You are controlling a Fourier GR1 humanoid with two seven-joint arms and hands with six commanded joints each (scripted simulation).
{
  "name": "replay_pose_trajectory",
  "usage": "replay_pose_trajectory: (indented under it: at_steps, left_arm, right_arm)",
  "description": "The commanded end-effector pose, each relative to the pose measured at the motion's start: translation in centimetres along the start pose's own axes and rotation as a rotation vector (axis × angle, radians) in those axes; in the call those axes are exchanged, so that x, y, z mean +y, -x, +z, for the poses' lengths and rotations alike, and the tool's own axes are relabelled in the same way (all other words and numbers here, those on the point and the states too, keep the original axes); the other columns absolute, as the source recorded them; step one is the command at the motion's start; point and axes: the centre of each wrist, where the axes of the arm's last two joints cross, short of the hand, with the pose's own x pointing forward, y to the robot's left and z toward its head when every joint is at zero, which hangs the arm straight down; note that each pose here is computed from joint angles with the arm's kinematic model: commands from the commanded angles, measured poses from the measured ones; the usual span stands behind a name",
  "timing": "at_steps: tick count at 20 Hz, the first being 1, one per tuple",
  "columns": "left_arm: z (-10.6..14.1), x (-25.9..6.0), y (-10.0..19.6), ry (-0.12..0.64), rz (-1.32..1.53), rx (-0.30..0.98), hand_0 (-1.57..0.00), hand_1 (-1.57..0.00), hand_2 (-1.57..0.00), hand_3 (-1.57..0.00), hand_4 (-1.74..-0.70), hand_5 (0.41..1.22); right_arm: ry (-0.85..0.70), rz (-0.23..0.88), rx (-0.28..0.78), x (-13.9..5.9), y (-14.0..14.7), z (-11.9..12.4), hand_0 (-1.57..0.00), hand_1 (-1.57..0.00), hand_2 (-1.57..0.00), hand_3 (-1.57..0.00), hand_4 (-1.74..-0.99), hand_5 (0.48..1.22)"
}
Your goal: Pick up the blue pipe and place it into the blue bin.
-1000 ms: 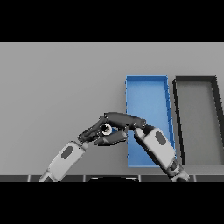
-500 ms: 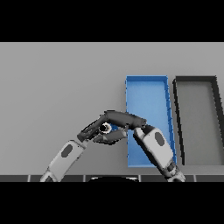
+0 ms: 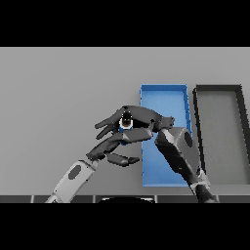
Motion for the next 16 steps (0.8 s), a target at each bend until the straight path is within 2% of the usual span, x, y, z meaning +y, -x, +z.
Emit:
replay_pose_trajectory:
  at_steps: [1, 3, 4, 7, 10, 12, 16]
  left_arm:
    - [0.2, 0.1, 0.0, 0.0, -0.002, 0.0, 0.0, 0.0, 0.0, 0.0, -0.93, 0.496]
    - [0.4, 0.0, 0.3, 0.005, -0.004, 0.011, 0.0, 0.0, 0.0, 0.0, -0.93, 0.491]
    - [0.3, 0.0, 0.1, 0.002, -0.006, 0.001, 0.0, 0.0, 0.0, 0.0, -0.92, 0.488]
    - [0.4, 0.1, 0.1, -0.001, -0.021, 0.004, 0.0, 0.0, 0.0, 0.0, -0.91, 0.486]
    - [0.6, 0.2, -0.2, -0.001, -0.024, 0.001, 0.0, 0.0, 0.0, 0.0, -0.89, 0.486]
    - [0.5, 0.1, 0.0, -0.004, -0.019, 0.011, 0.0, 0.0, 0.0, 0.0, -0.89, 0.484]
    - [0.7, 0.5, 0.2, -0.006, -0.035, 0.005, 0.0, 0.0, 0.0, 0.0, -0.88, 0.482]
  right_arm:
    - [-0.008, 0.01, -0.02, -0.3, -1.4, -0.4, -1.57, -1.57, -1.57, -1.57, -1.493, 1.221]
    - [-0.025, 0.073, -0.077, -1.1, -4.3, -1.5, -1.57, -1.57, -1.57, -1.57, -1.495, 1.221]
    - [-0.011, 0.066, -0.084, -1.8, -4.6, -1.4, -1.57, -1.57, -1.57, -1.57, -1.495, 1.221]
    - [0.182, 0.103, -0.132, -4.3, -7.4, -1.2, -1.57, -1.57, -1.57, -1.57, -1.496, 1.221]
    - [0.35, 0.148, -0.075, -7.4, -8.3, 0.0, -1.57, -1.57, -1.57, -1.57, -1.498, 1.221]
    - [0.439, 0.135, -0.033, -9.5, -7.5, 1.1, -1.57, -1.57, -1.57, -1.57, -1.498, 1.221]
    - [0.623, 0.063, 0.102, -12.9, -3.1, 5.0, -1.57, -1.57, -1.57, -1.57, -1.499, 1.221]
